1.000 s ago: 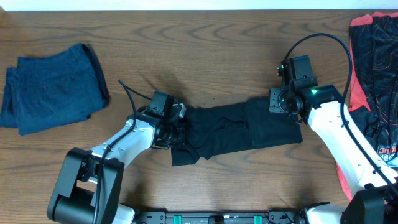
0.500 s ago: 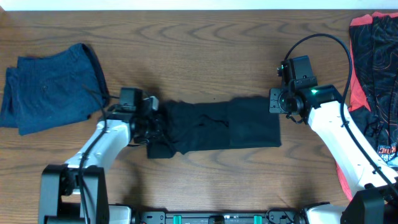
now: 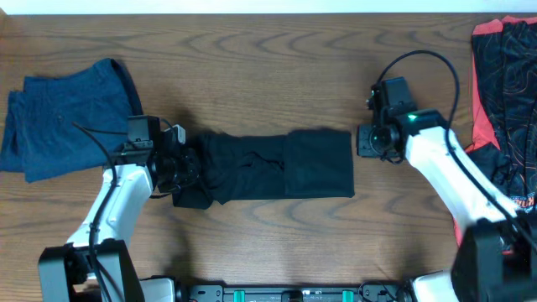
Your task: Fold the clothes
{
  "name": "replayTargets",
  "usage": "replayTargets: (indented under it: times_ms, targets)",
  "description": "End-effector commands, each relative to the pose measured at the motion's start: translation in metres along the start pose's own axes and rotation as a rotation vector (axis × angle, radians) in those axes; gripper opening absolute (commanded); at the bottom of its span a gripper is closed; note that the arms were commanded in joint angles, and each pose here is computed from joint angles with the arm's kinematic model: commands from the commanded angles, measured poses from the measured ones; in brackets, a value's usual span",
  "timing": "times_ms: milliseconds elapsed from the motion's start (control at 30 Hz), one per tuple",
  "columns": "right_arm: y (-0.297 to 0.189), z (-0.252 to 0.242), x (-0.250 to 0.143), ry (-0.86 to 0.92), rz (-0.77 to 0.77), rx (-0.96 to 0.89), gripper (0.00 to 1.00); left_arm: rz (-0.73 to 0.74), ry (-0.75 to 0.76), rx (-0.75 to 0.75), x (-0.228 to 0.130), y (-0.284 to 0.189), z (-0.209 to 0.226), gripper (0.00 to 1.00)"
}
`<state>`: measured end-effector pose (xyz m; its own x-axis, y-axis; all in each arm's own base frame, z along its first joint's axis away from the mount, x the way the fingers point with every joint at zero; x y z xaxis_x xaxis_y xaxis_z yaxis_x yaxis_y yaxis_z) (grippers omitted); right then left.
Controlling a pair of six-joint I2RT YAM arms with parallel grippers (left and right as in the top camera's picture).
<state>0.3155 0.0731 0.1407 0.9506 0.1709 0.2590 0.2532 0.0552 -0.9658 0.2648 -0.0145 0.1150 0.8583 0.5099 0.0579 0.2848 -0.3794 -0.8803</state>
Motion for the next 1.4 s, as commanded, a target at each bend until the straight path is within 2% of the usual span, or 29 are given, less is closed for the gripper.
replayTargets:
  times_ms: [0, 267, 433, 767, 1167, 1367]
  targets:
    - [0.023, 0.010, -0.006, -0.041, 0.065, 0.064, 0.22, -0.044, 0.041, -0.042, 0.008, -0.013, -0.011, 0.06]
    - [0.064, 0.033, -0.011, -0.109, 0.141, 0.105, 0.22, -0.062, 0.043, -0.068, 0.012, -0.021, -0.018, 0.06]
    - [0.082, 0.040, -0.017, -0.127, 0.187, 0.105, 0.22, -0.013, 0.046, -0.191, 0.013, -0.032, -0.037, 0.06]
    - [0.090, 0.046, -0.020, -0.135, 0.204, 0.106, 0.23, 0.027, 0.034, -0.309, 0.019, -0.065, -0.073, 0.06]
    - [0.089, 0.065, -0.024, -0.155, 0.211, 0.110, 0.24, 0.076, 0.247, -0.381, -0.013, -0.051, -0.131, 0.06]
    - [0.088, 0.077, -0.027, -0.173, 0.214, 0.114, 0.24, 0.037, 0.326, -0.311, -0.035, -0.036, -0.155, 0.06]
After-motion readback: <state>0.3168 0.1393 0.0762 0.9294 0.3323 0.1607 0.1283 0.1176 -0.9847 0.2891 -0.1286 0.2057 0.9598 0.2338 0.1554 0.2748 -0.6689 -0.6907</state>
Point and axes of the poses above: each gripper's point midway between its finger pads, its own y axis out along the fingers, its own z axis along the line the jaws close on, x = y × z, the point moved 8 cm from there along -y, back along the fingers, and after that the axes turned 13 degrees about -y, right-handed, at the moved point
